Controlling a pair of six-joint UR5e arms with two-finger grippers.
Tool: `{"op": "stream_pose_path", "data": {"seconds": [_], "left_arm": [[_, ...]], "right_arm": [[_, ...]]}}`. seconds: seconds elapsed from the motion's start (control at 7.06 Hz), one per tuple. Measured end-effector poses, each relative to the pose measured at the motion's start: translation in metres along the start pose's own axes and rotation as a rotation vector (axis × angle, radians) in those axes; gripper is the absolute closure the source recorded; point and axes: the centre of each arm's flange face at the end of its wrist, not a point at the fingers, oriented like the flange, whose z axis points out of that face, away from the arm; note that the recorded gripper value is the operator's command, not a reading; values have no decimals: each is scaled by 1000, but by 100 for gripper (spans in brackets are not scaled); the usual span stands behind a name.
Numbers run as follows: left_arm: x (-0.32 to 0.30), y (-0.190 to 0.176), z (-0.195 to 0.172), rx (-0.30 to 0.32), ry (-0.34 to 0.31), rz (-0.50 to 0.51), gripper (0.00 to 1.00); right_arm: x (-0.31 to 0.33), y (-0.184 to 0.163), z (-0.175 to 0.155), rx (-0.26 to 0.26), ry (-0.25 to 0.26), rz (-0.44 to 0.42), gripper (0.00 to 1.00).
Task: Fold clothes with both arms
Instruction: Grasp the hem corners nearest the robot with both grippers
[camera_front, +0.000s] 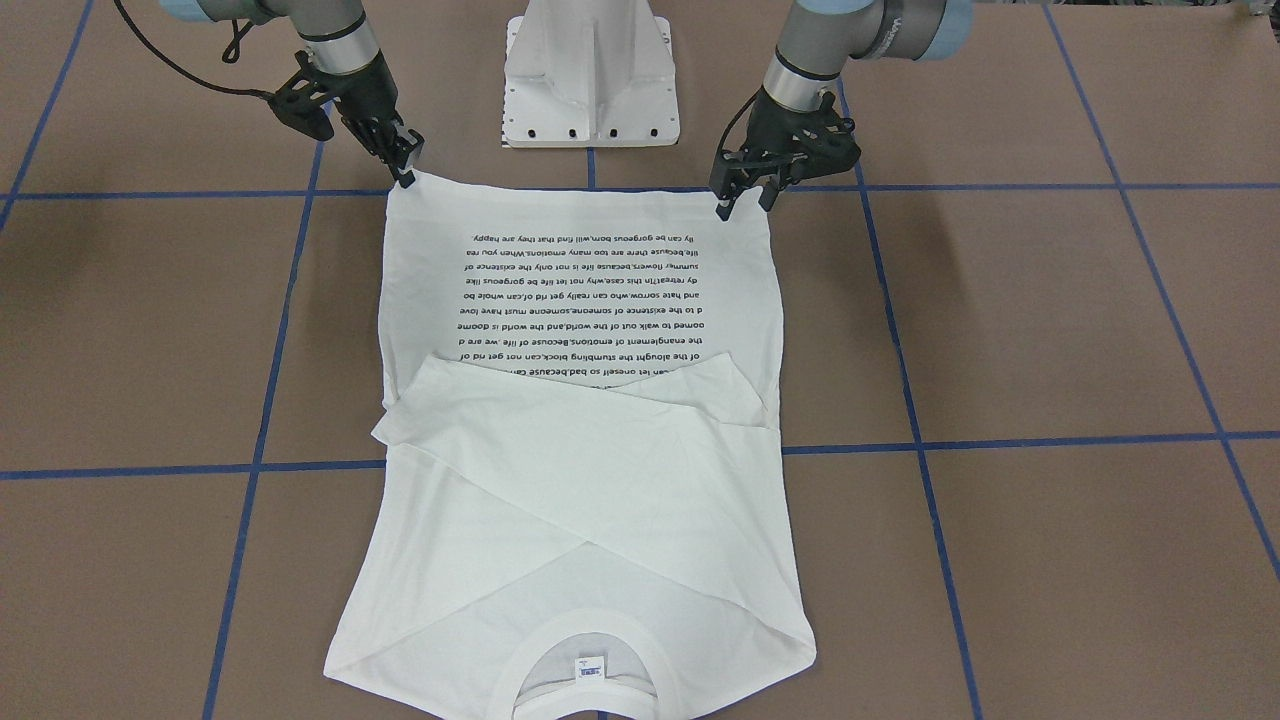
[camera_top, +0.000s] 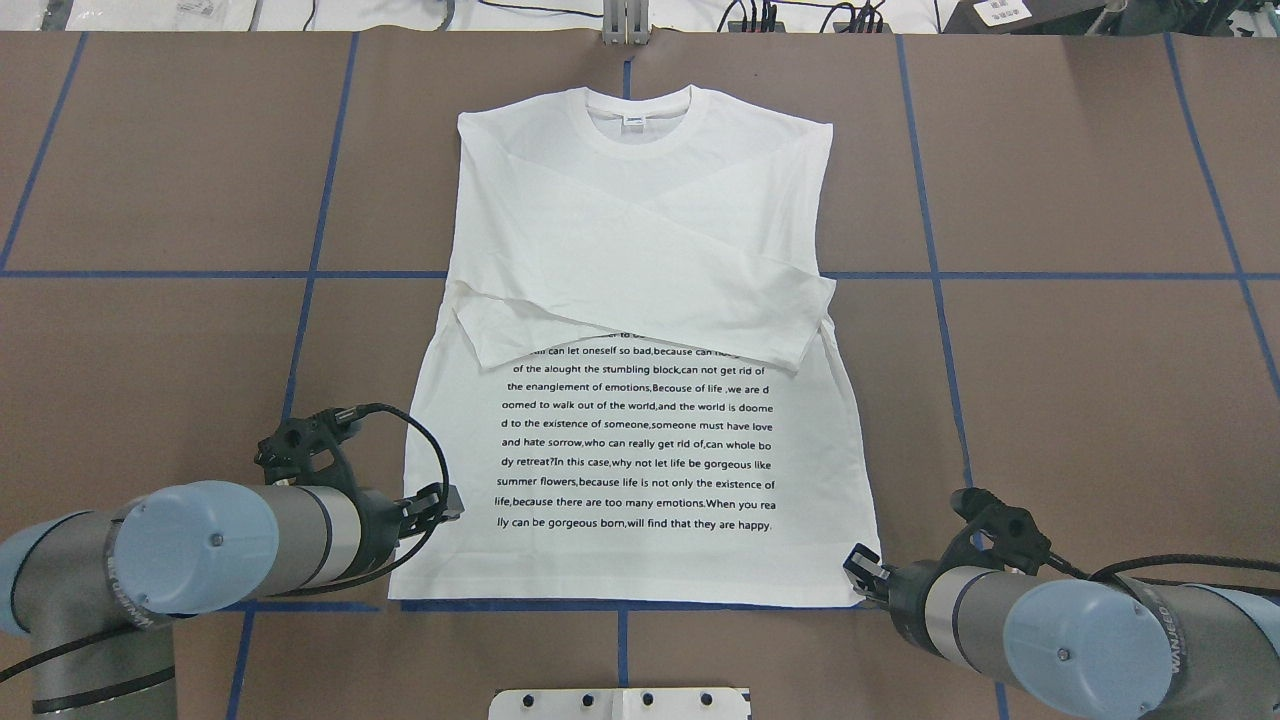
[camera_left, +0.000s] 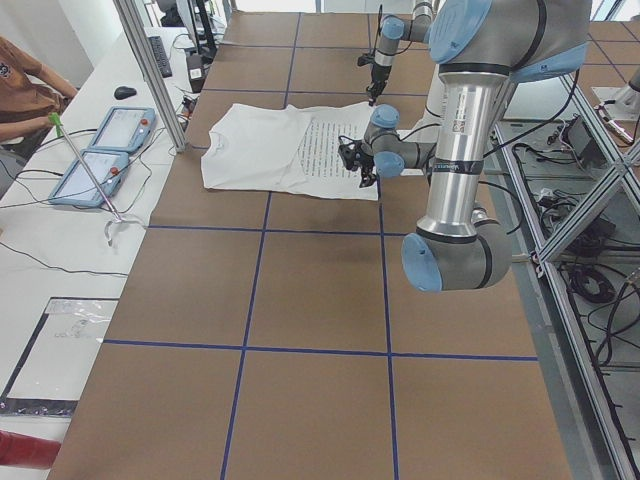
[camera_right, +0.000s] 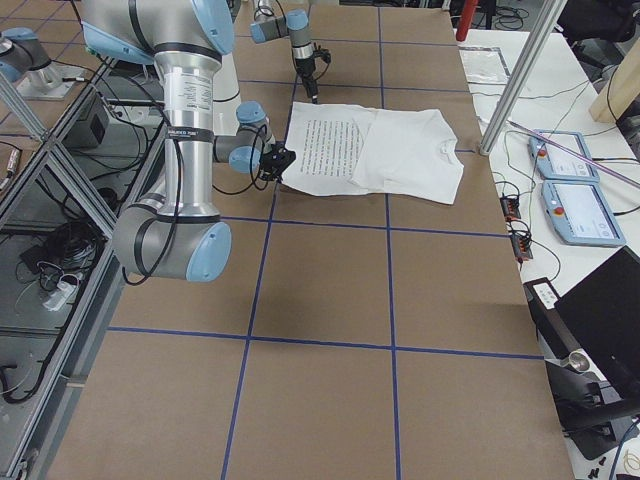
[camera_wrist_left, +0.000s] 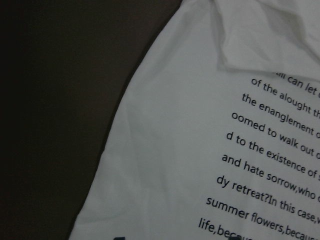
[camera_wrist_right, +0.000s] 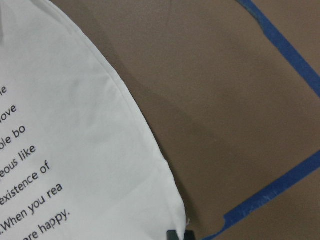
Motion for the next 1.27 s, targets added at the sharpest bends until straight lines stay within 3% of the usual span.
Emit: {"op": "stream_pose_path", "data": {"seconds": [0.57, 0.71, 0.99, 1.27], "left_arm": [[-23, 26, 21, -34, -65, 1, 29], [-26, 26, 24, -33, -74, 2, 45], [-28, 26, 27, -30, -83, -10, 98], [-30, 26, 27, -31, -89, -39, 100]], "right_arm": [[0, 1, 1, -1, 1, -2, 100], [0, 1, 0, -2, 0, -2, 100], [-1, 2, 0, -3, -1, -2, 100], [-1, 3, 0, -4, -2, -3, 100]]}}
